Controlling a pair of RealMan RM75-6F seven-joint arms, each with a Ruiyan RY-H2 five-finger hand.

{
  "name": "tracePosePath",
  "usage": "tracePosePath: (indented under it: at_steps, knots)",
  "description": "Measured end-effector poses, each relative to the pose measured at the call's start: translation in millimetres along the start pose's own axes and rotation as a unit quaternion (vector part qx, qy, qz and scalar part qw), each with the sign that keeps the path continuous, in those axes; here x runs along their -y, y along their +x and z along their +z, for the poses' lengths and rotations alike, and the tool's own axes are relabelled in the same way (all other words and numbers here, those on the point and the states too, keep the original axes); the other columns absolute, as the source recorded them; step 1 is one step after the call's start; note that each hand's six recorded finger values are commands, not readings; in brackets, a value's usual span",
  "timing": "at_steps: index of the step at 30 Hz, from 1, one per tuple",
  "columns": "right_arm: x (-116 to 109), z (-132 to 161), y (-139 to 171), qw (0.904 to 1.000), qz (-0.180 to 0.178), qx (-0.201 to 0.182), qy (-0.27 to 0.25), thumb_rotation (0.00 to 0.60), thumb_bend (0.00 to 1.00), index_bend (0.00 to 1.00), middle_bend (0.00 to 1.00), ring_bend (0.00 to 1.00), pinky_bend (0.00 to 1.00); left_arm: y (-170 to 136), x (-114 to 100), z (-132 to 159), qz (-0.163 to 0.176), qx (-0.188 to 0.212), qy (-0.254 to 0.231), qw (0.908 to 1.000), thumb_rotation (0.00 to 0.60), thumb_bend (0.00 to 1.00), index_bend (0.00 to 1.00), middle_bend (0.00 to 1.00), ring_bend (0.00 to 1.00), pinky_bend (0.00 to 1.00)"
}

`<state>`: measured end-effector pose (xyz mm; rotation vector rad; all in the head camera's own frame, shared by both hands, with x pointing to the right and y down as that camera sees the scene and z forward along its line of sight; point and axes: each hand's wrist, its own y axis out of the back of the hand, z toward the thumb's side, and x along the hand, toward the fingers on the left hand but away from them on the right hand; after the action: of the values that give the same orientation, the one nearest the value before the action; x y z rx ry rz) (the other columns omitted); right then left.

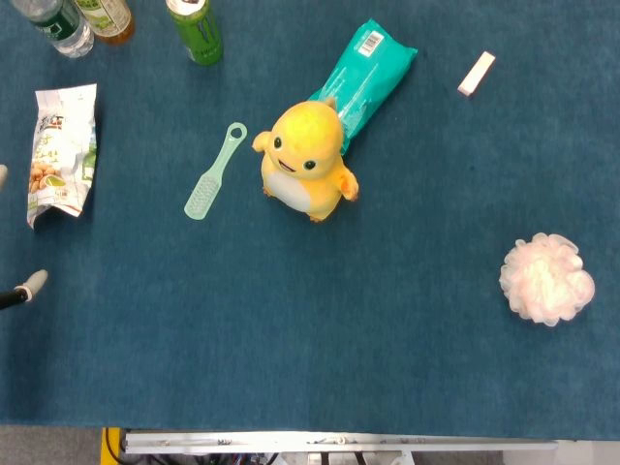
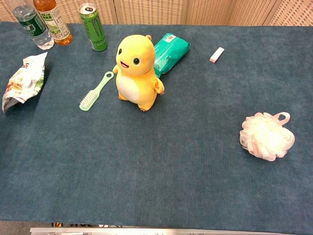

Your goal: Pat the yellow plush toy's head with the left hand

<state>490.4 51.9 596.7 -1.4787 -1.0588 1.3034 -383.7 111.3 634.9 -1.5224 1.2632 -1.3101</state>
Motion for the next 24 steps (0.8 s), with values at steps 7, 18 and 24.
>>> tracePosePath:
  at_steps: [7, 18, 24]
  knots:
    - [0, 0, -2, 1.0000, 0.001, -0.001, -0.002, 0.600, 0.16, 0.33, 0.38, 0.30, 0.30, -1, 0, 1, -0.001, 0.001, -0.003, 1.0000, 0.600, 0.10, 0.00, 0.00, 0.00, 0.00]
    - [-15, 10, -17, 0.9997, -0.021, -0.013, -0.003, 0.600, 0.16, 0.33, 0.38, 0.30, 0.30, 22, -11, 16, -0.003, 0.050, -0.042, 0.9979, 0.600, 0.10, 0.00, 0.00, 0.00, 0.00]
    - [-18, 18, -22, 0.9993, -0.029, -0.022, -0.002, 0.600, 0.16, 0.28, 0.38, 0.30, 0.30, 49, -19, 39, -0.005, 0.107, -0.095, 0.9897, 0.600, 0.10, 0.00, 0.00, 0.00, 0.00]
